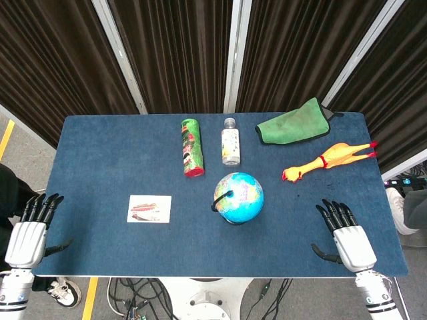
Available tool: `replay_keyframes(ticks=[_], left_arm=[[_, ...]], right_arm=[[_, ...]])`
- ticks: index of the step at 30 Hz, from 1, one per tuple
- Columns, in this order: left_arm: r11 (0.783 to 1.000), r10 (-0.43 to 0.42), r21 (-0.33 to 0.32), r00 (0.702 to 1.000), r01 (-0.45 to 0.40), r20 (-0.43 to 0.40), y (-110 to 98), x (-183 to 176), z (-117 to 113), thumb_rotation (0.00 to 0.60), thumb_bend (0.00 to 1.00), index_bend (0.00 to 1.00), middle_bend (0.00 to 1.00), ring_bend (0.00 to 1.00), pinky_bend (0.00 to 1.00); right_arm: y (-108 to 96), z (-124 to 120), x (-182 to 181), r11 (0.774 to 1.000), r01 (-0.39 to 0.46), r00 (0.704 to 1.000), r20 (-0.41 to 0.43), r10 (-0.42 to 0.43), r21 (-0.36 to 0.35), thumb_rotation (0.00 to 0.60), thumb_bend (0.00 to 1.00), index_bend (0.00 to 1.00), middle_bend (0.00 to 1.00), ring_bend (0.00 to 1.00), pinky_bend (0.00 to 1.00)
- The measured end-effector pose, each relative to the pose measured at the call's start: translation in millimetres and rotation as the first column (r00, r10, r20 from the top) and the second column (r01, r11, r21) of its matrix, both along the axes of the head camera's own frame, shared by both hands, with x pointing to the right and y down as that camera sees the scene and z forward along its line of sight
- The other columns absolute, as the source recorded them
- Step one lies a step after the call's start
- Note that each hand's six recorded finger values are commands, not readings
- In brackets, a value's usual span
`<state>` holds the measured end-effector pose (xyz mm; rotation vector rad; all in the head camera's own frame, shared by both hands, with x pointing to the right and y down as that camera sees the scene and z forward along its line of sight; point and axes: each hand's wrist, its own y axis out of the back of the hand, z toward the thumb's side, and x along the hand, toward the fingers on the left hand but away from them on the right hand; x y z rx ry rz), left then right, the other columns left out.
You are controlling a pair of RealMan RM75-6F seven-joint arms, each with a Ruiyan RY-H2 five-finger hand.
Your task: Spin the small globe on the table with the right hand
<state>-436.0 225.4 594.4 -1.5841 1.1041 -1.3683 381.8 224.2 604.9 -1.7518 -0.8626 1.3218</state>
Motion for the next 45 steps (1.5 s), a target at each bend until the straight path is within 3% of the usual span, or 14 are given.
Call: replay_keyframes(ticks=[6, 8, 9, 11, 14, 17, 22, 31, 40, 45], left_arm=[[1.0, -0.005, -0.021, 1.0, 0.005, 0.001, 3.3, -0.4, 4.0, 0.6, 0.0, 0.1, 0.09, 0.0, 0.07], [1.0, -0.002, -0.027, 1.0, 0.002, -0.001, 2.7, 0.2, 5.0, 0.6, 0.0, 0.1, 0.09, 0.0, 0.07], [1.0, 0.0, -0.027, 1.0, 0.0, -0.004, 1.8, 0.7, 4.9, 0.6, 0.0, 0.1, 0.09, 0.0, 0.07], [1.0, 0.001, -0.024, 1.0, -0.002, -0.011, 0.5, 1.2, 4.1, 0.6, 0.0, 0.1, 0.09, 0.0, 0.07], [1.0, 0.005, -0.03, 1.0, -0.006, -0.012, 2.4, 1.3, 4.3, 0.6, 0.0, 0.1, 0.09, 0.0, 0.07], [0.999, 0.003, -0.033, 1.0, -0.003, -0.006, 5.7, -0.7, 4.9, 0.6, 0.0, 0.1, 0.09, 0.0, 0.07], [0.999, 0.003, -0.037, 1.0, -0.003, -0.003, 5.0, 0.4, 7.7, 0.6, 0.0, 0.1, 0.09, 0.0, 0.07], [0.998, 0.024, -0.052, 1.0, -0.024, 0.001, 0.5, 8.1, 11.4, 0.6, 0.0, 0.1, 0.09, 0.0, 0.07], [0.998, 0.02, -0.056, 1.0, -0.02, 0.0, -0.6, 7.1, 12.2, 0.6, 0.0, 0.1, 0.09, 0.0, 0.07], [0.999, 0.016, -0.051, 1.0, -0.016, -0.003, 0.1, 5.7, 11.1, 0.6, 0.0, 0.1, 0.09, 0.0, 0.07]], right_arm=[[-0.3, -2.3, -7.2, 1.0, 0.025, 0.999, 0.042, -0.025, 0.004, 0.429, 0.22, 0.0, 0.0, 0.0, 0.0], [-1.7, -5.5, -12.1, 0.999, 0.038, 0.997, 0.072, -0.039, 0.014, 0.444, 0.28, 0.0, 0.0, 0.0, 0.0], [-2.5, -7.3, -14.5, 0.999, 0.044, 0.995, 0.088, -0.045, 0.021, 0.459, 0.38, 0.0, 0.0, 0.0, 0.0], [-4.0, -11.9, -20.1, 0.998, 0.054, 0.989, 0.134, -0.058, 0.035, 0.514, 0.7, 0.0, 0.0, 0.0, 0.0], [-4.1, -16.8, -26.0, 0.997, 0.062, 0.976, 0.209, -0.07, 0.042, 0.593, 0.99, 0.0, 0.0, 0.0, 0.0], [-0.4, -17.2, -26.2, 0.997, 0.076, 0.965, 0.251, -0.078, 0.019, 0.6, 1.0, 0.0, 0.0, 0.0, 0.0], [2.0, -13.9, -21.4, 0.995, 0.096, 0.967, 0.238, -0.087, -0.025, 0.6, 1.0, 0.0, 0.0, 0.0, 0.0], [-7.6, -22.1, -55.8, 0.97, 0.238, 0.941, 0.235, -0.244, 0.054, 0.6, 1.0, 0.0, 0.0, 0.0, 0.0], [-16.1, -17.4, -91.7, 0.95, 0.305, 0.903, 0.297, -0.31, 0.063, 0.6, 1.0, 0.0, 0.0, 0.0, 0.0], [-11.7, -17.2, -103.7, 0.933, 0.352, 0.891, 0.276, -0.36, 0.08, 0.6, 1.0, 0.0, 0.0, 0.0, 0.0]])
